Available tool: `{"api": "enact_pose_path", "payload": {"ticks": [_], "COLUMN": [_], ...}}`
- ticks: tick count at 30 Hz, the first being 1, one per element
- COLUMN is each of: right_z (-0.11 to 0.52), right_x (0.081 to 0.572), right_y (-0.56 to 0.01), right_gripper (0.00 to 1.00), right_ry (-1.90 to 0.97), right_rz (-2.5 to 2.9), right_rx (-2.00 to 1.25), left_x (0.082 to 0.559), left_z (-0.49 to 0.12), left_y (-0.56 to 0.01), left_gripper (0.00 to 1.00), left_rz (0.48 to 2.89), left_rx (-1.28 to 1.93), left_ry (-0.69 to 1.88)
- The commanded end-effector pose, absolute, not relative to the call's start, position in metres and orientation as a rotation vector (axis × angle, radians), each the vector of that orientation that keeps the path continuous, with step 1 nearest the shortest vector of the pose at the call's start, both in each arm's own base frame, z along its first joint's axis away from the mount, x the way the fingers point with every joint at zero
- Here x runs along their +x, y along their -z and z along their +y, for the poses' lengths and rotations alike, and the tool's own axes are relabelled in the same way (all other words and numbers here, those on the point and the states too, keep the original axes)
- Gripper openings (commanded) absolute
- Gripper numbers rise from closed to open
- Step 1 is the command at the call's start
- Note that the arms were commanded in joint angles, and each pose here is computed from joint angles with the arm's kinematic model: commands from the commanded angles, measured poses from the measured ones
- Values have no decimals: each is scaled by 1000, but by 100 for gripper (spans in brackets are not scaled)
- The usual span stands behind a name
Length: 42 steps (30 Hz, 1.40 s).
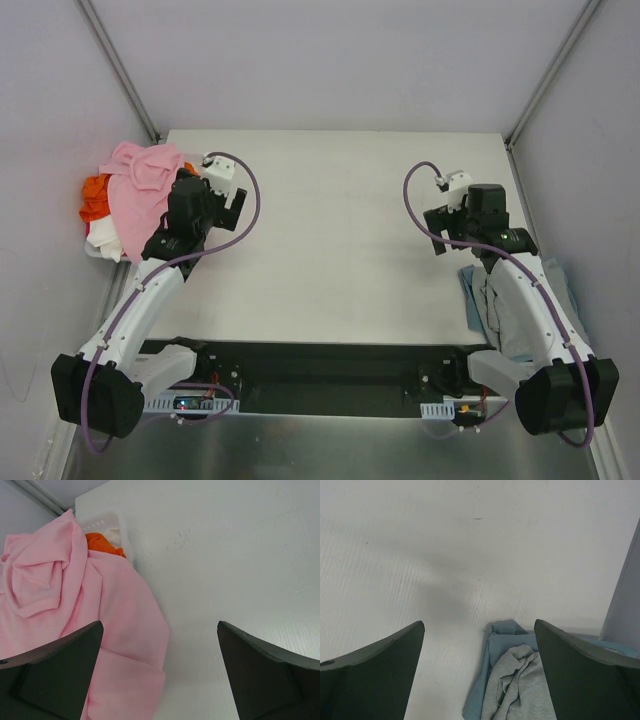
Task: Fold and stack the t-shirts
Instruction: Grab the tshirt from the pile
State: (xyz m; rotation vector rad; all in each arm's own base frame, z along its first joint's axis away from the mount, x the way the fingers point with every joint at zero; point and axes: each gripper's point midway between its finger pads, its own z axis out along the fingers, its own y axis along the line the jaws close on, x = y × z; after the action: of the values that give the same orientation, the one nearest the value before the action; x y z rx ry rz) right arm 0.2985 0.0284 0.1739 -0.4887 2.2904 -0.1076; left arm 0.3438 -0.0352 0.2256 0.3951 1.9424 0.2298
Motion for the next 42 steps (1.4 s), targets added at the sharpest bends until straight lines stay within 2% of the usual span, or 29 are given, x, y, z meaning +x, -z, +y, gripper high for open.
{"api": "enact_pose_path", "payload": {"ticks": [1,6,25,30,34,39,41,42], "right_z": [33,31,32,32,33,33,33,38], "right_x": [304,304,303,305,304,303,303,302], "right_y": [-195,-195,-193,-189,-184,-183,-183,-182], "right_gripper": [96,97,97,97,97,97,97,96], "right_ry": [84,95,90,93,89,88,87,52], "right_rz": [2241,2240,2233,2240,2256,2262,2264,2263], "right_rx": [-471,-473,-501,-508,-519,-528,-527,-544], "left_x": [352,357,351,358,386,424,438,452], "left_z": [-26,-4,-10,9,57,83,107,114], "left_y": [-244,-243,-246,-254,-273,-256,-277,-263], "left_gripper": [99,99,99,99,99,99,99,99], "left_rz": [1877,1874,1855,1855,1857,1936,1911,1948], "left_rx": [354,303,289,244,163,193,135,136], "left_ry": [-283,-353,-286,-332,-434,-515,-516,-507]}}
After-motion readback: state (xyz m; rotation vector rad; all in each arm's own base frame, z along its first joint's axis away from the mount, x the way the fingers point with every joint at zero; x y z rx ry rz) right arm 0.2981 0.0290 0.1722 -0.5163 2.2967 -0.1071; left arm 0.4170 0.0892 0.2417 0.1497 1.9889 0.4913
